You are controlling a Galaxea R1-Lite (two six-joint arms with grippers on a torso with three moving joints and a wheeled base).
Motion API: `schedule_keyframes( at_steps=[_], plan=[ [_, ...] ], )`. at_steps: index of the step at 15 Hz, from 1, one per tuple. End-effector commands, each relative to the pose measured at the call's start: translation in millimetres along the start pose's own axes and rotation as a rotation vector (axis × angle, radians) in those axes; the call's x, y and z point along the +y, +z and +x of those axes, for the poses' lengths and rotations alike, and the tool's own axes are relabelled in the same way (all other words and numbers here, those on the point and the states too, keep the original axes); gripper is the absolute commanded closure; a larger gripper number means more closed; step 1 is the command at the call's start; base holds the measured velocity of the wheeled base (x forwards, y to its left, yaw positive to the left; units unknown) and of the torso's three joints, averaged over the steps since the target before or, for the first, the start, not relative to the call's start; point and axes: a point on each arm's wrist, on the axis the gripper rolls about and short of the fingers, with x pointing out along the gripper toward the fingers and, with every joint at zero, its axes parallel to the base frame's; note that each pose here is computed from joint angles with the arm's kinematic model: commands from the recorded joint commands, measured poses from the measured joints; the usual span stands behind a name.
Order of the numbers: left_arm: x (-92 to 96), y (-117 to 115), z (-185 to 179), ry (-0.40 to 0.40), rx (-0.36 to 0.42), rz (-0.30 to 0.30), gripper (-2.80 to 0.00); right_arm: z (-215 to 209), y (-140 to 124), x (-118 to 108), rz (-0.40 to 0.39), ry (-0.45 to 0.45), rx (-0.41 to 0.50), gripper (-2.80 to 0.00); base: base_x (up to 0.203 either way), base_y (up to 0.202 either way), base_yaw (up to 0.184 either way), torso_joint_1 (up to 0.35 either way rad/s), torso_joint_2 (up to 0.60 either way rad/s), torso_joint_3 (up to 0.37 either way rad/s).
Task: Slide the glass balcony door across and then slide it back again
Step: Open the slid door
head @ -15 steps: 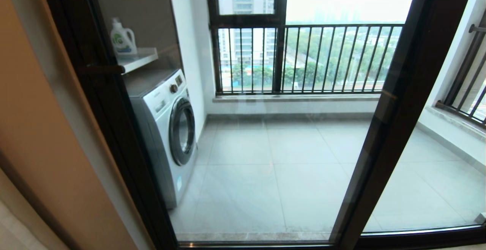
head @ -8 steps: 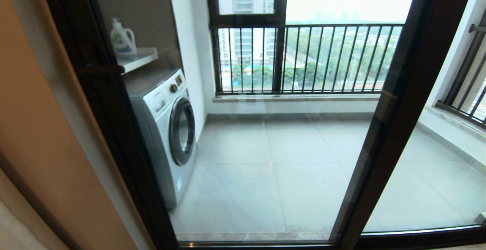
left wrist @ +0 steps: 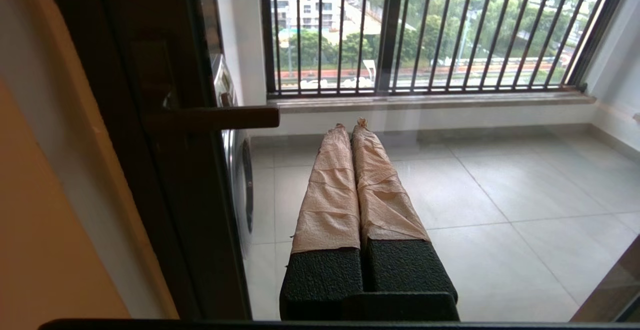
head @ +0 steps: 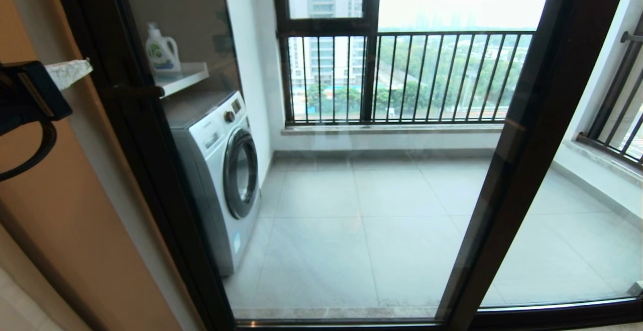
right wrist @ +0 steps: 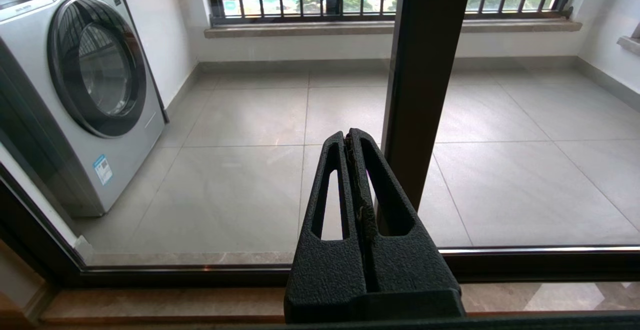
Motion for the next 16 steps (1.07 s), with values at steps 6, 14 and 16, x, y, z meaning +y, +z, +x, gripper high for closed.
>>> schedule_keyframes(
  at_steps=[6,14,16],
  plan=[
    [28.0,-34.3,96.7,0.039,0.022,0.033,0.00,0.9,-3.4,0.1,0.000,0.001,0.012,0.00,0.000,0.000,0.000,0.000,0.00,0.000],
    [48.0,-45.9,122.5,0.049,0.066,0.036,0.00,0.9,-3.4,0.1,0.000,0.001,0.012,0.00,0.000,0.000,0.000,0.000,0.00,0.000],
    [52.4,-45.2,130.7,0.054,0.058,0.039,0.00,0.9,-3.4,0.1,0.000,0.001,0.012,0.00,0.000,0.000,0.000,0.000,0.00,0.000]
  ],
)
